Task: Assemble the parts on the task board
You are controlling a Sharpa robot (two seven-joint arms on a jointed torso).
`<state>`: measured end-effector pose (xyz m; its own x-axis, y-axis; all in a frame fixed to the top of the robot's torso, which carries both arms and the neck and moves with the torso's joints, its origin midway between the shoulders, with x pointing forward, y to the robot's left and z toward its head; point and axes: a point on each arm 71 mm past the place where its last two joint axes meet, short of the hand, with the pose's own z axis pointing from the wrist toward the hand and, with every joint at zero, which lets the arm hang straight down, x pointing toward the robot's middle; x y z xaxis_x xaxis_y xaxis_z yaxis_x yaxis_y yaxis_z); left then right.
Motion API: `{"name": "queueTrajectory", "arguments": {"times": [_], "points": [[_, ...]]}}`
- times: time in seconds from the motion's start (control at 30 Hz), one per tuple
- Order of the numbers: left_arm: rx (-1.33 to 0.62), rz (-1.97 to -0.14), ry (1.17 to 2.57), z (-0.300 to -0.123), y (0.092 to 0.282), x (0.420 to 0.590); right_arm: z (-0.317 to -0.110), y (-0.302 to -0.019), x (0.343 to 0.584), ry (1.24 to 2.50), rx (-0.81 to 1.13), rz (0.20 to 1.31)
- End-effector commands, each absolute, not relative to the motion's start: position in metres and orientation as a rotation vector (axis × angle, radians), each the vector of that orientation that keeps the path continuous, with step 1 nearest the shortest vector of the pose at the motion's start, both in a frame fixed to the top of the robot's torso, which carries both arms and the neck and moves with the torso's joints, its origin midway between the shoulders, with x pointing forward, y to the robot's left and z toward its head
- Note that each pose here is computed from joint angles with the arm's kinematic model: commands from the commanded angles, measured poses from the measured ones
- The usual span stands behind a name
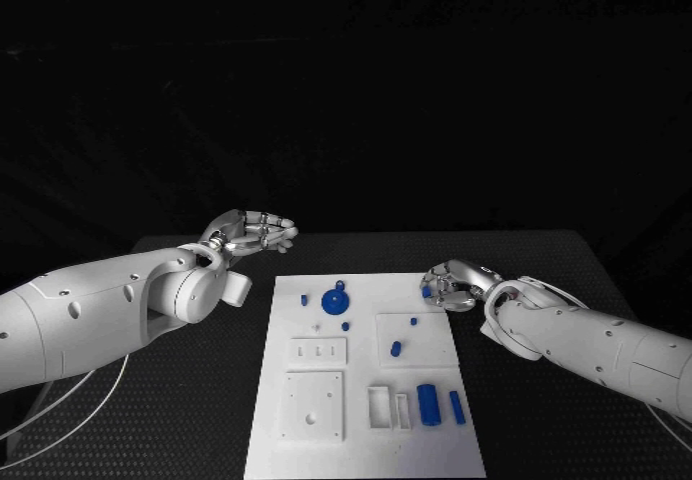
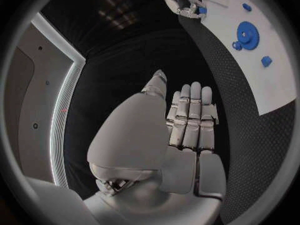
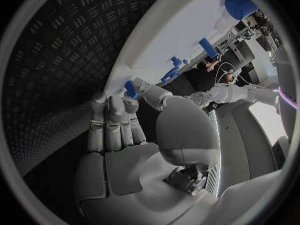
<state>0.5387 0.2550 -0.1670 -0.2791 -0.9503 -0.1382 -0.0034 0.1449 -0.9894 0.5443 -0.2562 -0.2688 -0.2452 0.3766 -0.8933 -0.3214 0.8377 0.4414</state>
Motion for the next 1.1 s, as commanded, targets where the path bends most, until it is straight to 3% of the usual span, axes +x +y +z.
{"name": "queueTrajectory", "arguments": {"times": [0.03,0.57,1.0,1.1], "points": [[-0.961,-1.307,1.500,-0.166,0.253,0.538,-0.268,-0.255,0.543,1.688,0.046,0.660],[-0.957,-1.307,1.532,-0.167,0.252,0.537,-0.258,-0.254,0.538,1.640,0.066,0.621],[-0.900,-1.274,1.640,-0.171,0.242,0.535,-0.214,-0.212,0.539,1.757,-0.062,0.648],[-0.898,-1.254,1.731,-0.176,0.236,0.531,-0.204,-0.198,0.535,1.749,-0.112,0.639]]}}
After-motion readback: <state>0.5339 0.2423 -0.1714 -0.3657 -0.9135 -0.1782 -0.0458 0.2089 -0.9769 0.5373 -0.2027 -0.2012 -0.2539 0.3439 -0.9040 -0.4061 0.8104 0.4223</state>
